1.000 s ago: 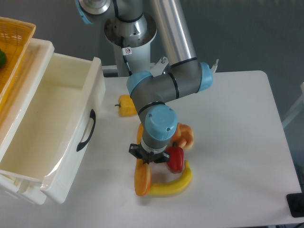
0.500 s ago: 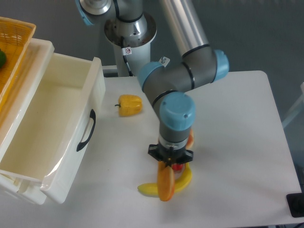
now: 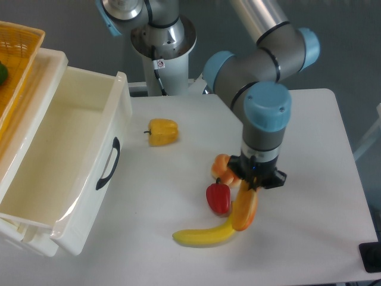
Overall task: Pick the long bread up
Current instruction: 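Lift the bread roll up off the table and carry it toward the red pepper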
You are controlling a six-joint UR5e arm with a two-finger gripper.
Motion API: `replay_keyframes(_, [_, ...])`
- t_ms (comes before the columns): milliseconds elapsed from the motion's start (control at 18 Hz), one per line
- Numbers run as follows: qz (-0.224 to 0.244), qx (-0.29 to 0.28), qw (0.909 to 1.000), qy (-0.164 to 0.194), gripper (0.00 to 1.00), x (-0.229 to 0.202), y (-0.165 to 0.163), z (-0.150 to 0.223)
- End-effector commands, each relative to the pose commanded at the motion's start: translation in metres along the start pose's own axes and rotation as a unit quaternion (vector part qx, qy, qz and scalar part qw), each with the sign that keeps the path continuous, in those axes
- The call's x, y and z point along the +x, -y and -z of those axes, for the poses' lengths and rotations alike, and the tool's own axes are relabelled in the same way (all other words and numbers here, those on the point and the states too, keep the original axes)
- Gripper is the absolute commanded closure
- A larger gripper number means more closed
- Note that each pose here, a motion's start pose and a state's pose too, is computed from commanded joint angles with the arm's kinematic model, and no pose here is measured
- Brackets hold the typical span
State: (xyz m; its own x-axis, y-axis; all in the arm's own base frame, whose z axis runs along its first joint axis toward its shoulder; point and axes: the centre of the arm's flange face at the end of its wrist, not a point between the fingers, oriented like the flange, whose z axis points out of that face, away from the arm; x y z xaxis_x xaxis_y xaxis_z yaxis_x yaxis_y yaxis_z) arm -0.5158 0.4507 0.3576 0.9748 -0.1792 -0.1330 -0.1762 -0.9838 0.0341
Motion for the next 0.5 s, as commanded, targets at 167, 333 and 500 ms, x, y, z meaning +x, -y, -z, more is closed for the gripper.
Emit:
replay_keyframes(167, [0.004, 0.001, 0.9999, -0.016, 1.0, -0.015, -0.022, 0.008])
replay_keyframes(333, [0.0, 0.024, 0.9995, -0.022, 1.0, -0.019, -0.033, 0.016])
replay_keyframes(500, [-0.001, 0.024, 0.9995, -0.022, 1.0, -0.018, -0.033, 0.019])
